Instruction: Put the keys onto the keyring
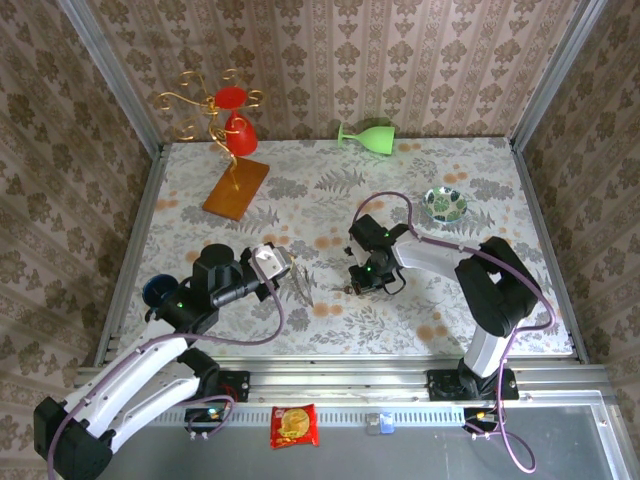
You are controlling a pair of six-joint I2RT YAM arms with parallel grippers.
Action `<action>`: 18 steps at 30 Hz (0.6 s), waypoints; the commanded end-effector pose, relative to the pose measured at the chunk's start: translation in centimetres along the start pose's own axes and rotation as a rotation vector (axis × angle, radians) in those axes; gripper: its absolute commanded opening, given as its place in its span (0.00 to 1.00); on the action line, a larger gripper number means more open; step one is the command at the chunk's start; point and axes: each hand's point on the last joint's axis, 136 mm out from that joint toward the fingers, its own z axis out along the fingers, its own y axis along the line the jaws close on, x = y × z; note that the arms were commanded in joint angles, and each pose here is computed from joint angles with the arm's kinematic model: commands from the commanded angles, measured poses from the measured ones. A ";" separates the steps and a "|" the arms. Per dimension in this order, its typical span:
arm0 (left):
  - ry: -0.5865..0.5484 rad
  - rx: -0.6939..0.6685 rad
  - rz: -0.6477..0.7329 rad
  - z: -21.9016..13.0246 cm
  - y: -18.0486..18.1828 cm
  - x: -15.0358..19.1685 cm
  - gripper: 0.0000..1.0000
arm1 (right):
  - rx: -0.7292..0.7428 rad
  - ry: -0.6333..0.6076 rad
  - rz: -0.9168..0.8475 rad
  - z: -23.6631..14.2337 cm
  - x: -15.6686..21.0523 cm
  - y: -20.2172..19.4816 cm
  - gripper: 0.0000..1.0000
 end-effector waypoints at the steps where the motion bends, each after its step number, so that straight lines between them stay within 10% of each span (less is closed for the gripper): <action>1: -0.049 0.000 0.013 -0.1 0.2 -1.2 0.00 | 0.042 0.042 0.028 0.2 0.6 -1.0 0.01; 18: -0.054 0.001 0.016 0.0 0.1 -1.3 0.00 | 0.058 0.047 0.023 -0.5 0.9 -1.1 0.17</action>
